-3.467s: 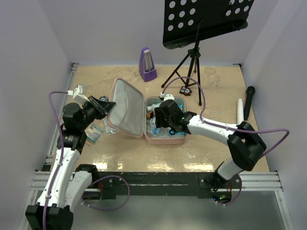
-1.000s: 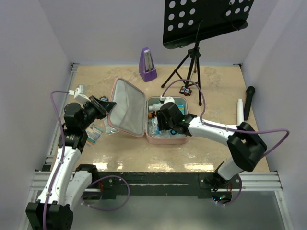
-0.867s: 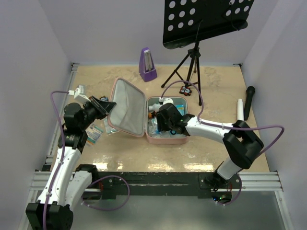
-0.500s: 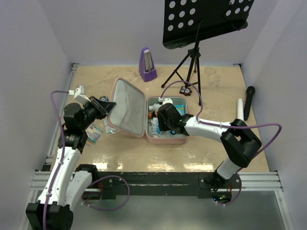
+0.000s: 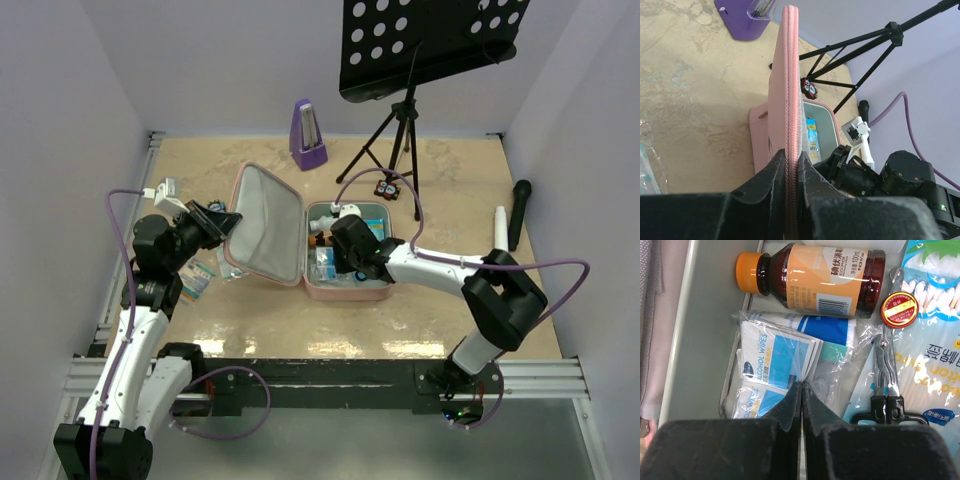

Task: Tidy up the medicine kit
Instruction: Pick up the medicine pouch from the medicine box, then place the medicine pouch inside the medicine box.

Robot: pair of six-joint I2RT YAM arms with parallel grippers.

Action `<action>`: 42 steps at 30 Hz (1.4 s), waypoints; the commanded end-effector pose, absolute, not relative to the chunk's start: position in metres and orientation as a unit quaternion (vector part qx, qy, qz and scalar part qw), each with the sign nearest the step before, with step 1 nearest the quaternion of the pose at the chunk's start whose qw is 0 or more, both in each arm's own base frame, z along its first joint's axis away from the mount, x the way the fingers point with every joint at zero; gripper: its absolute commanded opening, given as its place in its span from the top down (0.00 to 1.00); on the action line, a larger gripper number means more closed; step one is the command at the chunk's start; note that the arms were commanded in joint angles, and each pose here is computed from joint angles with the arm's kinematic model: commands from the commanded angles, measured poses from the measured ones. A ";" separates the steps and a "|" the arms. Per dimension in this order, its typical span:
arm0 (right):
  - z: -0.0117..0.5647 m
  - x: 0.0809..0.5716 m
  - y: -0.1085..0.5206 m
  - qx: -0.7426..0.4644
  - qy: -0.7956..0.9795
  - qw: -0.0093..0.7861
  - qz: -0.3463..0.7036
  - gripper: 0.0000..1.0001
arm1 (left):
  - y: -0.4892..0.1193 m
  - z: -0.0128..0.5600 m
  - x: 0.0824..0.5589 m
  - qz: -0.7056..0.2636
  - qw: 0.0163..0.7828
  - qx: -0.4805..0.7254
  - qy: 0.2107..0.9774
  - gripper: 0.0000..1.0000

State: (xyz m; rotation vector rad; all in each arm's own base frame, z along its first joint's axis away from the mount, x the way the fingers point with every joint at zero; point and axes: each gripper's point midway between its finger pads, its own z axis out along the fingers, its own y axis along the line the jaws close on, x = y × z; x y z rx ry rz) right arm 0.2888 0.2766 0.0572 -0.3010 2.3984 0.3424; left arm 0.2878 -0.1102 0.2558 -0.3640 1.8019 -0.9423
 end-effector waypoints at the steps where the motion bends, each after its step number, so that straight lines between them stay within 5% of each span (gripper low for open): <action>1: 0.103 0.295 0.288 -0.108 0.905 0.376 0.167 1.00 | -0.112 0.259 0.288 -0.394 0.525 -0.136 0.742 1.00; 21: 0.242 0.300 0.285 -0.099 0.850 0.468 0.221 1.00 | -0.111 0.260 0.289 -0.393 0.527 -0.136 0.741 1.00; 29: 0.321 0.293 0.317 -0.124 0.793 0.497 0.329 1.00 | -0.111 0.262 0.286 -0.395 0.529 -0.138 0.738 1.00; 42: 0.371 0.313 0.363 -0.127 0.770 0.539 0.317 1.00 | -0.115 0.287 0.286 -0.418 0.546 -0.132 0.714 1.00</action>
